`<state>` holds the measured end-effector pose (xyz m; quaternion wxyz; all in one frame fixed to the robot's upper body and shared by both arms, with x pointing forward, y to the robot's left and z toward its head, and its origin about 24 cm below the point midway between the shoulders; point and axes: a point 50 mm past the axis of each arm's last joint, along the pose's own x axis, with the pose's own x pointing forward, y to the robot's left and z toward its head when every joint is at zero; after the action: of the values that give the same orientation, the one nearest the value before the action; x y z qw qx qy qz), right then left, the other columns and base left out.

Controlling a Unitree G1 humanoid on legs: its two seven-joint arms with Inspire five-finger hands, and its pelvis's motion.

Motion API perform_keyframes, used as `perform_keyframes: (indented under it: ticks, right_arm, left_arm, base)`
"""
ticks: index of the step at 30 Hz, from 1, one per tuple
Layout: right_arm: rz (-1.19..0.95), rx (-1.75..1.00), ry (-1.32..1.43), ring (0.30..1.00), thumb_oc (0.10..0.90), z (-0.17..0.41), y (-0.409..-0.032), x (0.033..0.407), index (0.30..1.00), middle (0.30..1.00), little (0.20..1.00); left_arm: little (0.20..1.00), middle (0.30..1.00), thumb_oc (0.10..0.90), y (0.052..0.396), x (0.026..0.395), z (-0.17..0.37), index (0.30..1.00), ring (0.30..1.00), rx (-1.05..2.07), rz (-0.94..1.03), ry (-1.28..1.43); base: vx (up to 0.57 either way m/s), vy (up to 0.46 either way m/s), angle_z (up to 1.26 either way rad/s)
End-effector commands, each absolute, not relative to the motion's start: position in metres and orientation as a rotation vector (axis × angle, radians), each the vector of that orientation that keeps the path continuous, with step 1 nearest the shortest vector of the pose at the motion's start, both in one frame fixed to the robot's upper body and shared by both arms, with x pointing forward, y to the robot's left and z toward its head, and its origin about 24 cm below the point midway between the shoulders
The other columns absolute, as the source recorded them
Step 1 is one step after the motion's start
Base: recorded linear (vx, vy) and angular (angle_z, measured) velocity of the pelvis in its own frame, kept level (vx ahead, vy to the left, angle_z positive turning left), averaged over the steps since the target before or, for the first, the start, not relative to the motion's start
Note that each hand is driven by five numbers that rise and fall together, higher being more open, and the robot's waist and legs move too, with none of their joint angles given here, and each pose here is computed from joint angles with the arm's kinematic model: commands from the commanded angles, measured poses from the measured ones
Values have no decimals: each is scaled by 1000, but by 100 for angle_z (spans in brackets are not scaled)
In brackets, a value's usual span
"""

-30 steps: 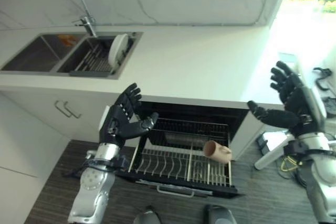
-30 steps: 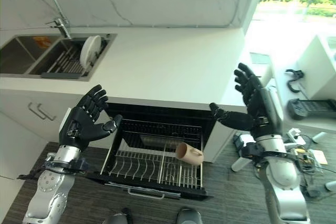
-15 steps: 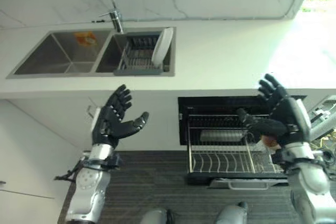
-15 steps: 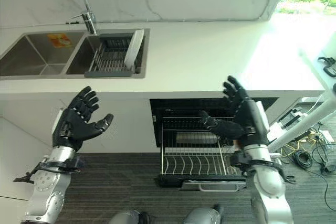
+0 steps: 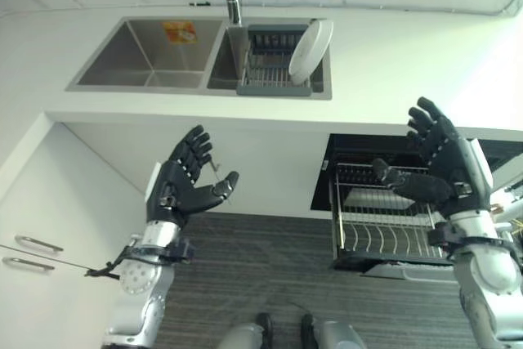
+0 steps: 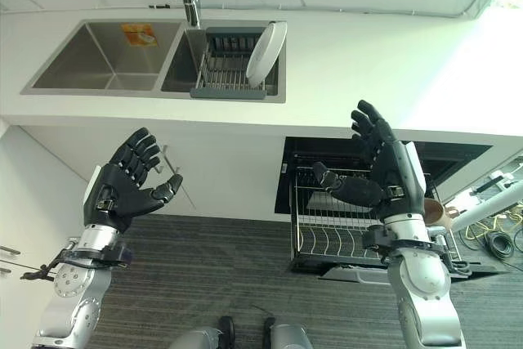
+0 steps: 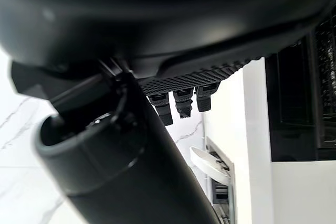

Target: Place the dishes in the dishwasher.

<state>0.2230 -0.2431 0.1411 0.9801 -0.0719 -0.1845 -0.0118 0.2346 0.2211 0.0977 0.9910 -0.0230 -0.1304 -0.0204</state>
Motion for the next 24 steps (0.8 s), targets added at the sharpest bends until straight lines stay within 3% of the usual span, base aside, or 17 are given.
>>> perform_keyframes:
  ticks: [1, 7, 15, 24]
  right_arm:
    - [-32, -180, -637, 900, 800, 188, -244, 222, 900, 900, 900]
    - [-59, -223, -629, 900, 800, 194, -251, 224, 900, 900, 900]
    - [-15, -222, -625, 900, 800, 203, -252, 227, 900, 900, 900]
    - [-64, -122, -679, 900, 800, 198, -241, 215, 900, 900, 900]
  left_arm:
    - [900, 900, 800, 216, 234, 152, 900, 900, -40, -113, -539]
    - [900, 900, 800, 209, 232, 152, 900, 900, -71, -151, -547]
    - [900, 900, 800, 220, 218, 166, 900, 900, -31, -45, -722]
    - [900, 900, 800, 209, 225, 197, 900, 900, 100, -130, -814]
  base:
    - [47, -80, -6]
    - [72, 61, 19]
    - [266, 378, -24]
    - [278, 349, 6]
